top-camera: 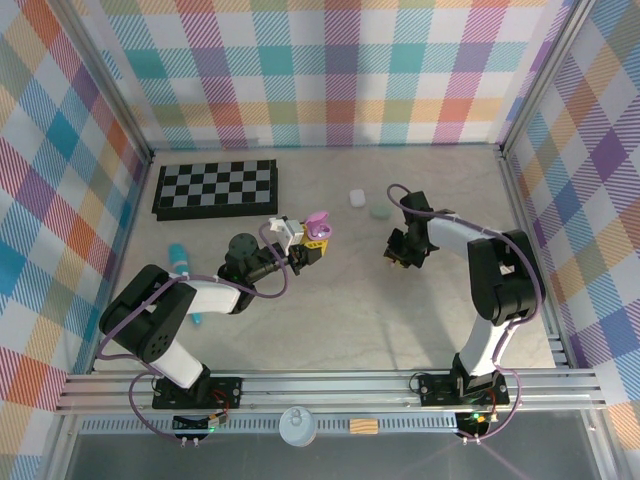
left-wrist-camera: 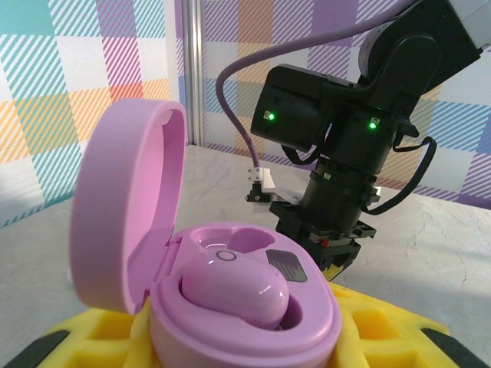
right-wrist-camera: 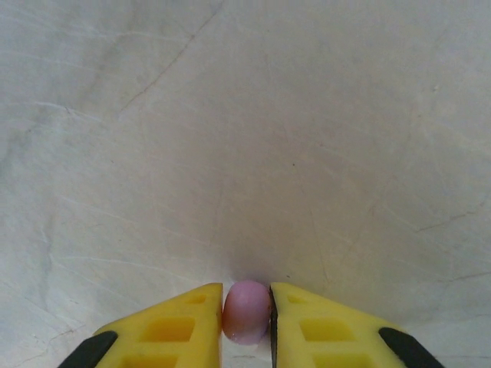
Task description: Insert the wireless bluetooth earbuds into the charging case
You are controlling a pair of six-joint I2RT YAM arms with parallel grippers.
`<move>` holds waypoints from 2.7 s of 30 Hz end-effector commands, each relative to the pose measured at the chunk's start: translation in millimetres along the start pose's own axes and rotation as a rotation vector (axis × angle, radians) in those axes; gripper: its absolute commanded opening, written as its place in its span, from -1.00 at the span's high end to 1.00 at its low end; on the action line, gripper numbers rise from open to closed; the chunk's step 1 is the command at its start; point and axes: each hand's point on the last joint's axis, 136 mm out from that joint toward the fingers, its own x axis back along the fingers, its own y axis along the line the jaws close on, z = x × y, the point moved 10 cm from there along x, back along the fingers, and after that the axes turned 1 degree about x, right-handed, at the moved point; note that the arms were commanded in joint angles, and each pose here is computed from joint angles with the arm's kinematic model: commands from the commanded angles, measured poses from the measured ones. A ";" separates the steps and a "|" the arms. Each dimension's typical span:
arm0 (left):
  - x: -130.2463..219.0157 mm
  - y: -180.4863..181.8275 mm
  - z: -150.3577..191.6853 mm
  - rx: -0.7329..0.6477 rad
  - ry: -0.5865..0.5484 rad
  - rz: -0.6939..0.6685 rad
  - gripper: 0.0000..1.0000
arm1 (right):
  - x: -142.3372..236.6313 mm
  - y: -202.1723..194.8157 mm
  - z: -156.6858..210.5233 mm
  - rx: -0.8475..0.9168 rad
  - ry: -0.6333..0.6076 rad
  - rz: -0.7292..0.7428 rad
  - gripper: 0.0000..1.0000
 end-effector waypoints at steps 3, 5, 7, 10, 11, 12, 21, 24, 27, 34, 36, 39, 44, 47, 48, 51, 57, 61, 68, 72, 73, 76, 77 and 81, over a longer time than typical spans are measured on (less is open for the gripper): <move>3.1 -0.2 -6.0 -0.032 -0.031 0.013 0.38 | -0.7 3.3 -1.2 0.005 0.004 -0.006 0.66; 3.0 -0.2 -6.0 -0.031 -0.031 0.015 0.38 | 2.2 4.1 -1.0 0.019 -0.010 -0.016 0.67; 3.6 -0.8 -6.9 -0.031 -0.033 0.018 0.38 | 7.3 6.7 -1.4 0.054 -0.028 -0.041 0.66; 4.4 -2.2 -8.6 -0.034 -0.033 0.029 0.38 | 21.2 12.7 0.5 0.138 -0.054 -0.098 0.67; 4.9 -3.5 -9.1 -0.035 -0.032 0.041 0.38 | 27.8 16.0 2.3 0.184 -0.059 -0.126 0.67; 5.5 -3.9 -9.6 -0.035 -0.032 0.051 0.38 | 34.5 19.6 4.4 0.236 -0.062 -0.160 0.67; 8.7 -9.1 -24.0 0.001 -0.043 0.231 0.38 | 122.3 63.1 37.8 0.612 -0.147 -0.532 0.68; 8.3 -10.7 -29.1 0.009 -0.042 0.269 0.39 | 149.4 79.4 50.0 0.722 -0.174 -0.694 0.69; 9.0 -11.8 -33.4 0.009 -0.050 0.286 0.38 | 168.0 92.6 61.2 0.806 -0.215 -0.832 0.67; 8.4 -13.2 -41.8 0.030 -0.094 0.318 0.38 | 179.8 117.6 82.1 0.955 -0.195 -0.970 0.71; 7.9 -13.0 -43.2 0.037 -0.111 0.323 0.38 | 180.7 122.3 87.2 0.983 -0.183 -0.994 0.71; 6.9 -12.4 -42.8 0.041 -0.115 0.326 0.39 | 181.9 125.5 91.8 1.005 -0.176 -1.007 0.71; 7.2 -12.9 -44.7 0.038 -0.120 0.330 0.38 | 180.6 130.4 93.9 1.017 -0.173 -1.012 0.71; 7.5 -13.3 -45.3 0.042 -0.120 0.334 0.38 | 178.4 134.4 94.9 1.024 -0.174 -1.016 0.70; 7.7 -13.5 -45.4 0.041 -0.121 0.335 0.39 | 177.2 135.3 94.7 1.025 -0.175 -1.013 0.70; 8.1 -13.8 -46.0 0.040 -0.121 0.337 0.38 | 175.9 137.5 92.8 1.021 -0.182 -1.011 0.71; 9.2 -14.5 -46.3 0.039 -0.123 0.336 0.38 | 172.1 138.3 89.9 1.021 -0.192 -0.975 0.70; 9.7 -14.4 -49.0 0.032 -0.131 0.328 0.38 | 169.5 135.6 90.7 1.022 -0.188 -0.949 0.68; 9.3 -14.3 -53.3 0.028 -0.142 0.328 0.38 | 168.6 133.1 90.4 1.018 -0.187 -0.909 0.50; 9.7 -14.8 -55.6 0.026 -0.147 0.330 0.38 | 172.6 134.8 89.4 1.014 -0.195 -0.903 0.42; 9.6 -14.7 -55.2 0.027 -0.146 0.330 0.38 | 173.4 134.8 88.9 1.013 -0.196 -0.899 0.41; 9.7 -14.8 -55.3 0.027 -0.145 0.332 0.38 | 175.4 135.2 88.3 1.010 -0.204 -0.891 0.37; 9.6 -14.8 -55.2 0.027 -0.145 0.332 0.38 | 176.1 135.4 88.1 1.007 -0.205 -0.889 0.35; 9.1 -14.6 -55.3 0.029 -0.145 0.333 0.38 | 179.2 136.4 87.2 0.986 -0.211 -0.883 0.29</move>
